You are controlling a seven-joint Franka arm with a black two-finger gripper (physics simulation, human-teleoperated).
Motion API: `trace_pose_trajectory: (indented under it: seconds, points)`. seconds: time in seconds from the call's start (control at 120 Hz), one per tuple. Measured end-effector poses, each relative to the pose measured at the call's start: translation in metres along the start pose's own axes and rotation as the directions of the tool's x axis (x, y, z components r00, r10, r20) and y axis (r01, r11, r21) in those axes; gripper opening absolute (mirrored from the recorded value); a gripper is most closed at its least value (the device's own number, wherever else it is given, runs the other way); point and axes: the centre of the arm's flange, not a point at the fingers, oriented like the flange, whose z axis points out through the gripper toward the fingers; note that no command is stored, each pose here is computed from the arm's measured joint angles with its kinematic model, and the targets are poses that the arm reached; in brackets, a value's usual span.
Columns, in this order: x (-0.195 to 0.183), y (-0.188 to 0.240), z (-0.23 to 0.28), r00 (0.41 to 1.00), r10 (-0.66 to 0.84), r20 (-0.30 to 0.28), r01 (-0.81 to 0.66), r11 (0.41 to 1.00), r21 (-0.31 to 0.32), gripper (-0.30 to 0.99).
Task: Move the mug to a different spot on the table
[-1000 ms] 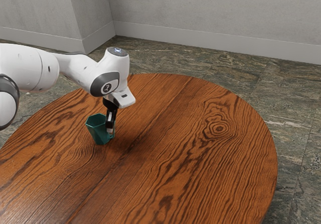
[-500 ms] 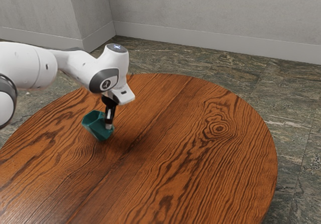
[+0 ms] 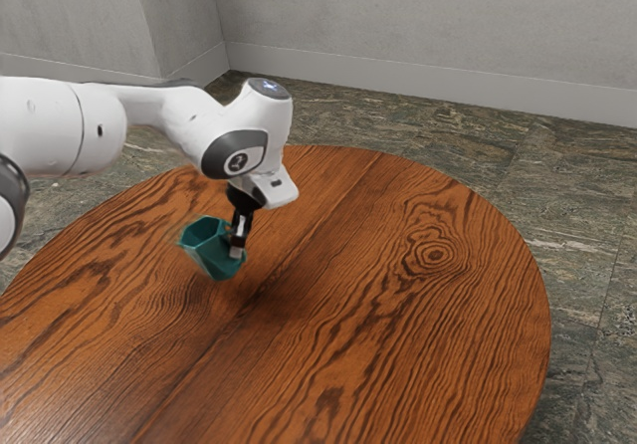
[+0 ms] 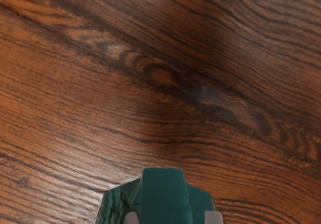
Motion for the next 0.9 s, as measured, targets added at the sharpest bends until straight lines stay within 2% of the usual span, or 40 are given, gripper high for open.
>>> trace_pose_trajectory:
  seconds: [0.483,0.7,0.9]
  points:
    - [0.035,0.027,0.005,1.0,-0.018,0.025,0.019,0.999,-0.036,-0.02]
    - [0.047,0.033,0.011,0.999,-0.02,0.032,0.021,0.999,-0.026,-0.03]
    - [0.057,0.045,0.025,0.997,0.003,0.073,-0.002,1.0,-0.013,-0.02]
